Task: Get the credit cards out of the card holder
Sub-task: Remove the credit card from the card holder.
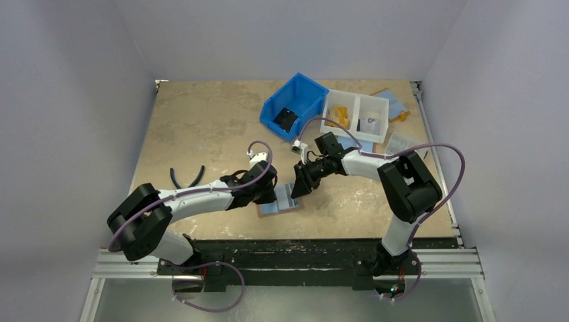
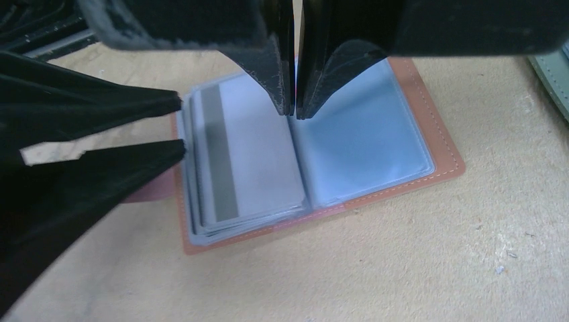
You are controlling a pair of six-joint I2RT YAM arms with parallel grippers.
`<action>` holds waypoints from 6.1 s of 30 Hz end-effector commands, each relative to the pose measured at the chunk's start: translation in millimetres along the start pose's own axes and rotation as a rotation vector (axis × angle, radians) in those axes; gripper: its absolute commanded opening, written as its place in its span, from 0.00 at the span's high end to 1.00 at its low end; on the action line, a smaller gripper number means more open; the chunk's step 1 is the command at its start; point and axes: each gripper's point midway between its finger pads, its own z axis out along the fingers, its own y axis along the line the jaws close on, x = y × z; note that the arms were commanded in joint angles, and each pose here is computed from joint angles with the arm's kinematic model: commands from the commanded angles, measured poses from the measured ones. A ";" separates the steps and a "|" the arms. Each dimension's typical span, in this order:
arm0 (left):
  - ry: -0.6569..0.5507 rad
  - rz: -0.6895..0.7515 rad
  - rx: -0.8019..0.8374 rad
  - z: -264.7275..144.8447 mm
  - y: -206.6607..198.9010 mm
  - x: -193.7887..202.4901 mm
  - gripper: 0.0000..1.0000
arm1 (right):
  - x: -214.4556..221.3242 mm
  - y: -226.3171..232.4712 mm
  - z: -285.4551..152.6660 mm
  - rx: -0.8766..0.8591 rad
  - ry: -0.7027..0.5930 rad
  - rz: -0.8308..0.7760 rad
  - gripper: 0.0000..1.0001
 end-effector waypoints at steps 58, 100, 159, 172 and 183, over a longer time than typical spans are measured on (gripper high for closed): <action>0.065 -0.022 0.132 15.5 -11.6 22.4 0.91 | -4.9 31.3 22.2 -0.184 0.061 0.041 0.57; -0.029 -0.203 0.292 -13.3 -17.9 2.1 0.69 | -0.3 15.0 26.9 -0.115 0.087 0.025 0.57; 0.035 -0.226 0.146 11.9 12.3 25.5 1.00 | -0.1 47.0 3.8 -0.242 0.133 -0.133 0.50; 0.035 -0.224 0.154 11.1 10.3 24.8 1.00 | 1.6 20.0 13.3 -0.110 0.143 -0.078 0.49; 0.033 -0.226 0.176 9.8 7.0 24.2 1.00 | 6.1 13.1 17.8 -0.068 0.163 -0.070 0.45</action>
